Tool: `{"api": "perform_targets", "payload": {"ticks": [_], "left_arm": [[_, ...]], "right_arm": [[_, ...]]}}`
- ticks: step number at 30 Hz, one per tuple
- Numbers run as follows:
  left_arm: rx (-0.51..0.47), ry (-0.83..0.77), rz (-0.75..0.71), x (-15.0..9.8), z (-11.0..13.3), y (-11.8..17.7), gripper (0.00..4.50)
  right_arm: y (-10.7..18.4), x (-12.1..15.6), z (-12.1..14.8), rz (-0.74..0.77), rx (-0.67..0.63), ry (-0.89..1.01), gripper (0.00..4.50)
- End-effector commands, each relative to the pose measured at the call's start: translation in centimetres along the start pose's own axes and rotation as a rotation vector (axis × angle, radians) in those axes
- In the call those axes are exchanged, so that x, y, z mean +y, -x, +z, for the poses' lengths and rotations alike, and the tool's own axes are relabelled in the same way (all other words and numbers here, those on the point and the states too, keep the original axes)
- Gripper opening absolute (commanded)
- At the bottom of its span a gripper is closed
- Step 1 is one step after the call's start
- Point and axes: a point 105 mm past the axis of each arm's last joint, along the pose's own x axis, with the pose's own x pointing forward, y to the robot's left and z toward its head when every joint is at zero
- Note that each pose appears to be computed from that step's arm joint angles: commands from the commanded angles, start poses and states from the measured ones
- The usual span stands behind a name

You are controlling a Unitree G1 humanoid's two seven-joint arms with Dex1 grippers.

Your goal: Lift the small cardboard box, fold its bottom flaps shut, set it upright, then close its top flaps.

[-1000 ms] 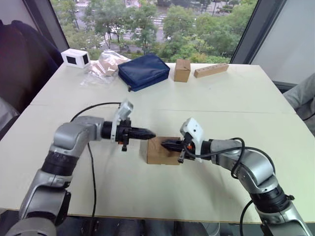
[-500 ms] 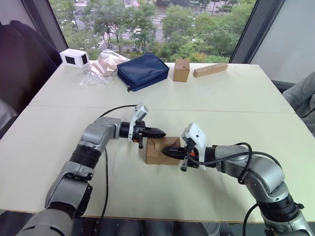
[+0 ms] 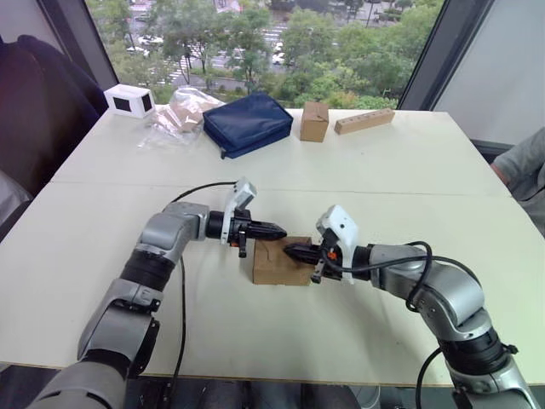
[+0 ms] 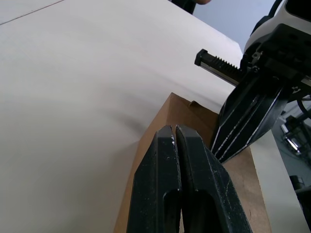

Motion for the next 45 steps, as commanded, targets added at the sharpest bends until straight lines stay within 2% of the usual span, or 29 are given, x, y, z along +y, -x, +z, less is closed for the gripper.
{"api": "perform_targets", "payload": {"ticks": [1,10,31,37,45], "left_arm": [[-0.009,-0.043,-0.001,-0.2,1.0,0.0,0.09],[-0.004,-0.05,-0.012,-0.4,0.9,-0.4,0.09],[-0.019,-0.052,-0.012,-0.5,1.4,-0.5,0.09],[0.056,-0.122,-0.011,-0.7,-0.1,-0.6,0.09],[0.085,-0.146,-0.005,-0.7,-1.1,-0.4,0.09]], "right_arm": [[0.2,0.9,0.7,0.05,-0.025,0.006,0.0],[0.7,2.0,0.1,0.097,-0.002,-0.017,0.0],[-0.3,0.0,-0.5,0.018,0.011,0.005,0.0],[0.1,0.5,-0.4,0.041,0.013,0.006,0.0],[0.8,0.6,0.2,0.048,0.001,0.009,0.0]]}}
